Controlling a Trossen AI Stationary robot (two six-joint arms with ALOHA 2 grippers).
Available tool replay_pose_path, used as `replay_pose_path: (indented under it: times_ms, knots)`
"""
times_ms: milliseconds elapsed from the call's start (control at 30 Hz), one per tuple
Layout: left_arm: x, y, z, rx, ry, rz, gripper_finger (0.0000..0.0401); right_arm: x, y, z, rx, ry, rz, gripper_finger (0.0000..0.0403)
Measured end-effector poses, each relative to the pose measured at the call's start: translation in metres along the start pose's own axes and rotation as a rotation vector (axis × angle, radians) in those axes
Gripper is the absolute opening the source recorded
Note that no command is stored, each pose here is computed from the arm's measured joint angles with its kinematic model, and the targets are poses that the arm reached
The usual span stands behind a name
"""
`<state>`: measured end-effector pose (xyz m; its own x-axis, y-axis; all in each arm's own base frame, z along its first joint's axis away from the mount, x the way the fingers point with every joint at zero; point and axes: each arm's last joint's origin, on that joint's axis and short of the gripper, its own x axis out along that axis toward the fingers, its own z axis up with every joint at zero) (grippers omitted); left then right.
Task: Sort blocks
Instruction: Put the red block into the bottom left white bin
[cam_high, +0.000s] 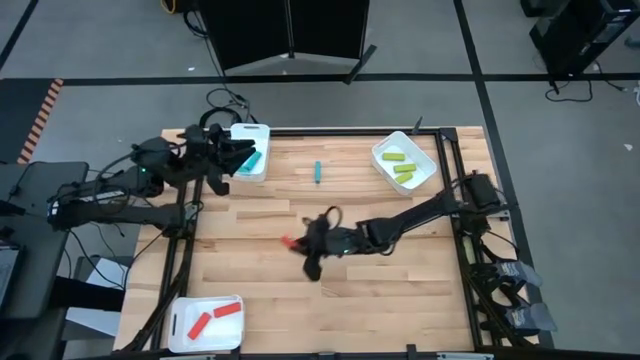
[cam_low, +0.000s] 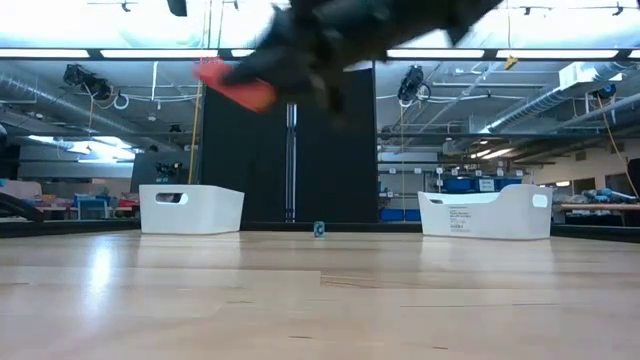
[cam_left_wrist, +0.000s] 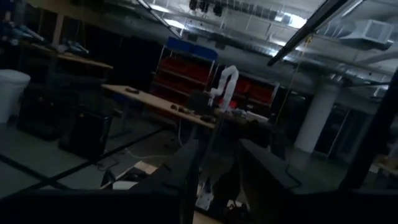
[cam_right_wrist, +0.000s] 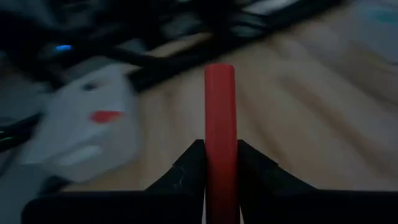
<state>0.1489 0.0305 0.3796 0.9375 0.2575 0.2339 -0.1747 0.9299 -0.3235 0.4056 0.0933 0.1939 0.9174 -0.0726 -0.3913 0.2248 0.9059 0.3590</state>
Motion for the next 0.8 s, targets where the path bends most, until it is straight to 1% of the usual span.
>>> replay_pose_path:
  times_ms: [200,300,400,467,600,700,800]
  knots:
    - [-0.004,0.000,0.002,-0.007,-0.001,0.000,0.0120,0.047,0.040,0.013,-0.118,-0.016,0.225,0.0070]
    - [-0.004,0.000,0.002,-0.007,-0.002,0.000,0.0120,0.069,0.053,0.020,-0.178,-0.038,0.309,0.0070]
    - [-0.004,0.000,0.001,-0.007,0.001,0.008,0.0120,0.091,0.063,0.020,-0.221,-0.041,0.395,0.0070]
    - [-0.004,0.000,0.001,-0.013,0.001,0.013,0.0120,0.104,0.070,0.021,-0.245,-0.049,0.441,0.0070]
    - [-0.004,0.000,0.001,-0.027,0.000,0.015,0.0120,0.125,0.081,0.020,-0.252,-0.069,0.531,0.0070]
    - [-0.004,0.000,0.001,-0.028,0.004,0.017,0.0120,0.139,0.089,0.011,-0.270,-0.058,0.580,0.0070]
    - [-0.004,0.001,0.000,-0.027,0.014,0.022,0.0120,0.151,0.096,0.002,-0.298,-0.053,0.605,0.0070]
